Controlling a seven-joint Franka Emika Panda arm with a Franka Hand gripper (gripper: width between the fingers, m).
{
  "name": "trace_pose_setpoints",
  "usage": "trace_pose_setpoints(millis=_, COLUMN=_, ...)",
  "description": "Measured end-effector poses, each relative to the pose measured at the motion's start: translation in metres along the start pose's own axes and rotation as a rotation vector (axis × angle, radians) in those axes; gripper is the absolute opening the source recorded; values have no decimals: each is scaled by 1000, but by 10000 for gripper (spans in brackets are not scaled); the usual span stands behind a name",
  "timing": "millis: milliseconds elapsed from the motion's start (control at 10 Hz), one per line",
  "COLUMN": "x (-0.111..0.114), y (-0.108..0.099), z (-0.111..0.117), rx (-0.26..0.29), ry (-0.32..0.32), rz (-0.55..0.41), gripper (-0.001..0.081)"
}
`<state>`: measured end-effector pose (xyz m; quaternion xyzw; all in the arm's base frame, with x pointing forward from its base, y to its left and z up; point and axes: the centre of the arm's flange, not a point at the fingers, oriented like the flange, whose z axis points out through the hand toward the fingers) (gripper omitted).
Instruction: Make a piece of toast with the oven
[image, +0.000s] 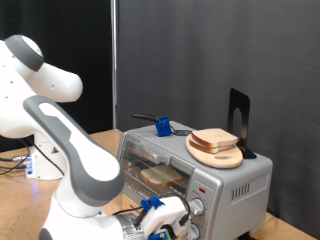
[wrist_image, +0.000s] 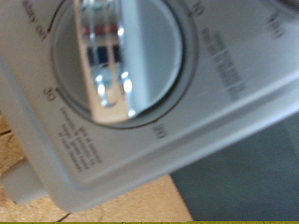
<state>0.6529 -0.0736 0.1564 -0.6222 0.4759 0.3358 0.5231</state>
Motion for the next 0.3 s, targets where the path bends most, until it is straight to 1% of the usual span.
trace_pose_setpoints(millis=100, x=-2, y=2, z=-11, rx=19, ry=-27, rz=-14, gripper=666)
trace_pose_setpoints(millis=300, x=-5, y=6, z=-34, rx=51, ry=-64, rz=-33, gripper=682)
